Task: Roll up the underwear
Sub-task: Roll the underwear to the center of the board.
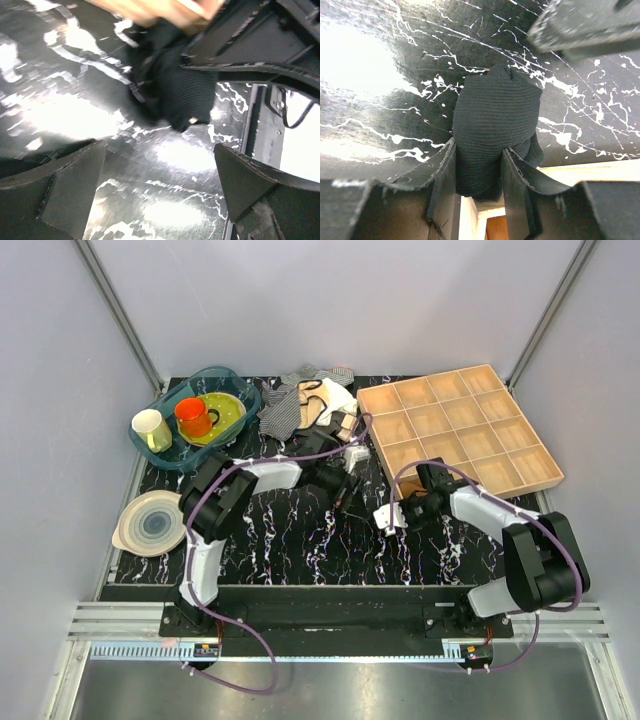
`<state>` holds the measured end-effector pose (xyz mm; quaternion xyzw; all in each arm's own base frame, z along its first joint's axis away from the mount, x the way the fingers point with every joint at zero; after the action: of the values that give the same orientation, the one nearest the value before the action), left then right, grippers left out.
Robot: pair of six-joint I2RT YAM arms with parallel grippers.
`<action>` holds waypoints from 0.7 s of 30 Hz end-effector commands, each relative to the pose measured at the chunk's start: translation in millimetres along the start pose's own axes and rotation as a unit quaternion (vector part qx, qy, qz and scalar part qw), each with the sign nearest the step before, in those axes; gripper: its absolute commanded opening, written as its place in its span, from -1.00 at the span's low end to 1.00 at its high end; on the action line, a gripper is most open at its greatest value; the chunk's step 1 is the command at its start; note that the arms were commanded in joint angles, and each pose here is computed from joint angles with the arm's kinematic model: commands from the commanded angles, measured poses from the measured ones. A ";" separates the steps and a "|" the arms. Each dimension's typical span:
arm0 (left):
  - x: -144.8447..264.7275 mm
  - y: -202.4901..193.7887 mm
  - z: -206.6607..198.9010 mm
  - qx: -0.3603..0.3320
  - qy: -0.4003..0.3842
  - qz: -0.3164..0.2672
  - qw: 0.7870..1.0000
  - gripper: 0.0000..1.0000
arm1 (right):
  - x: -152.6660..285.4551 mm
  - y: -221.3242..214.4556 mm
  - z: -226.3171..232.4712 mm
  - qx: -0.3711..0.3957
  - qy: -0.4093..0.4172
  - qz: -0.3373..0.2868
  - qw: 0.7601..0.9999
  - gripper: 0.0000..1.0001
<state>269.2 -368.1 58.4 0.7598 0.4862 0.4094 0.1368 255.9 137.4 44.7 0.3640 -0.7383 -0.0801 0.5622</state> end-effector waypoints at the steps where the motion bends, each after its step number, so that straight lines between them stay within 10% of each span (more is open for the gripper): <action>1: 30.3 32.7 23.3 -0.017 0.062 -0.108 0.992 0.98 | 5.7 4.5 42.5 -0.118 0.108 0.005 0.987 -0.44; 21: 23.8 -24.9 -25.1 0.036 -0.008 -0.136 0.990 0.98 | -9.9 38.1 74.6 -0.146 0.208 -0.028 0.967 -0.41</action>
<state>259.8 -317.1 57.0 0.6836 0.6170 0.3710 0.1200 196.9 158.1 45.1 0.3397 -0.5942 -0.1303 0.7173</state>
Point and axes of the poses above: each gripper's point midway between its finger pads, its own x axis back along the fingers, its own z axis along the line the jaws close on, y = z × x, the point moved 2 cm from there along x, back along the fingers, and after that the axes turned 3 degrees about -x, right-handed, at the moved point
